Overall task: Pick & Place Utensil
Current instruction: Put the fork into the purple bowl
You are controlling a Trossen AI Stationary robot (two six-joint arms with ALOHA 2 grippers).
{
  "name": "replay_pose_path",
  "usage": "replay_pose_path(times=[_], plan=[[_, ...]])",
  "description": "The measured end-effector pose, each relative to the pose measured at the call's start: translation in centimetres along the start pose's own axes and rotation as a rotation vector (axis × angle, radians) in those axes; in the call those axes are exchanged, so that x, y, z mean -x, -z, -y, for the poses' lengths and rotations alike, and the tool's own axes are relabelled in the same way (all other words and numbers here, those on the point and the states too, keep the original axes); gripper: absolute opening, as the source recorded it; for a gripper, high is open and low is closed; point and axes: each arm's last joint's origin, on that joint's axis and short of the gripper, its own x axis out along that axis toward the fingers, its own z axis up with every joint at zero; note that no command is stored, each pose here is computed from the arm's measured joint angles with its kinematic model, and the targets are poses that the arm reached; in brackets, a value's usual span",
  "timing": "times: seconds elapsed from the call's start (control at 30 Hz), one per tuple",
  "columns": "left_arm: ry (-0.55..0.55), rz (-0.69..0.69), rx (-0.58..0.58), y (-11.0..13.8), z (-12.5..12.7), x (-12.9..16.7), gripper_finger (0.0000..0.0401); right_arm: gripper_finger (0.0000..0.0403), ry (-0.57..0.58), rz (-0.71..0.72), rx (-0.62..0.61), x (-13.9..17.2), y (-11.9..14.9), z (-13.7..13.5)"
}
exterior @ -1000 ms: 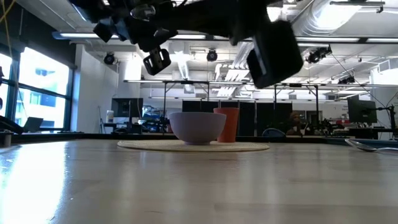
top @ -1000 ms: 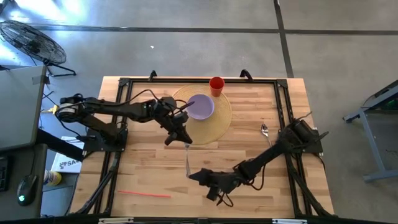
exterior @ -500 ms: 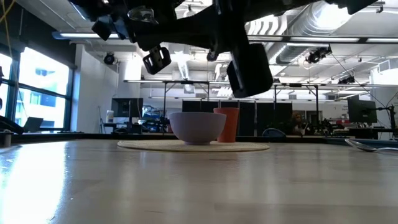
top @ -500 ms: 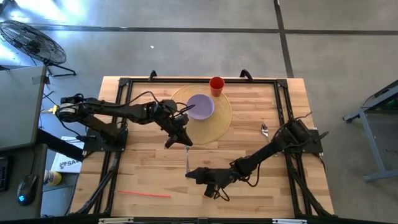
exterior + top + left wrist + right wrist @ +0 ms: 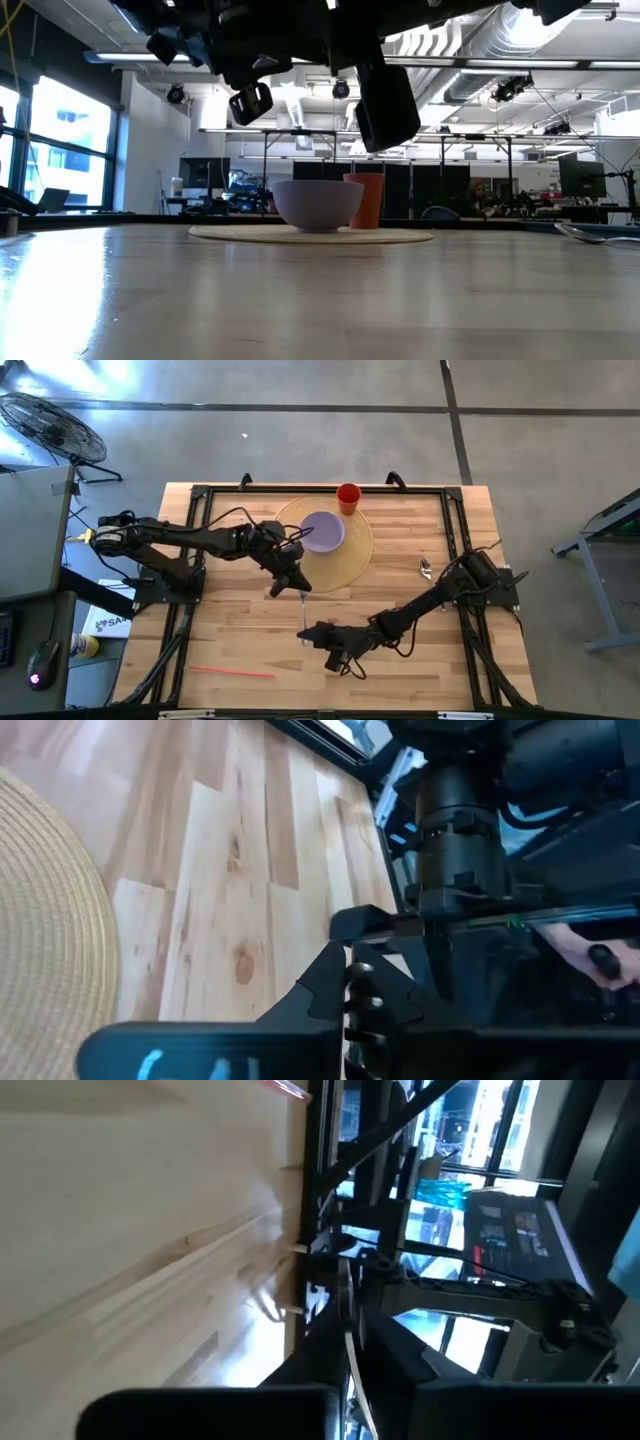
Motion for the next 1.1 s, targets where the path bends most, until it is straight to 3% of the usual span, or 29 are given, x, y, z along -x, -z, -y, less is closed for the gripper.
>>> replay_pose_path(times=[0.17,0.37,0.5,0.63,0.83,0.97,1.1], plan=[[-0.01,0.019,-0.01,-0.2,0.0,0.1,0.0049,0.0027,0.044,-0.01,-0.065,0.2,-0.3,0.4],[-0.031,0.031,-0.044,-0.3,0.0,0.2,0.012,0.0007,0.05,0.015,-0.061,0.7,-1.3,0.3],[-0.083,0.073,-0.059,-1.0,-0.6,1.7,0.016,0.0009,0.059,0.032,-0.138,1.0,-1.8,0.3],[-0.232,0.103,-0.019,-1.4,-1.5,4.4,0.0177,0.0005,0.079,0.028,-0.274,0.9,-1.6,0.6],[-0.485,0.12,0.017,-0.3,-0.1,7.1,0.0178,0.0004,0.205,-0.039,-0.505,-0.3,1.8,2.6],[-0.534,0.153,-0.013,1.2,1.5,6.9,0.0178,0.0003,0.256,-0.066,-0.703,-1.3,5.3,3.7],[-0.614,0.162,-0.04,3.1,2.5,6.1,0.0178,0.0003,0.283,-0.099,-0.803,-2.2,8.8,3.7]])
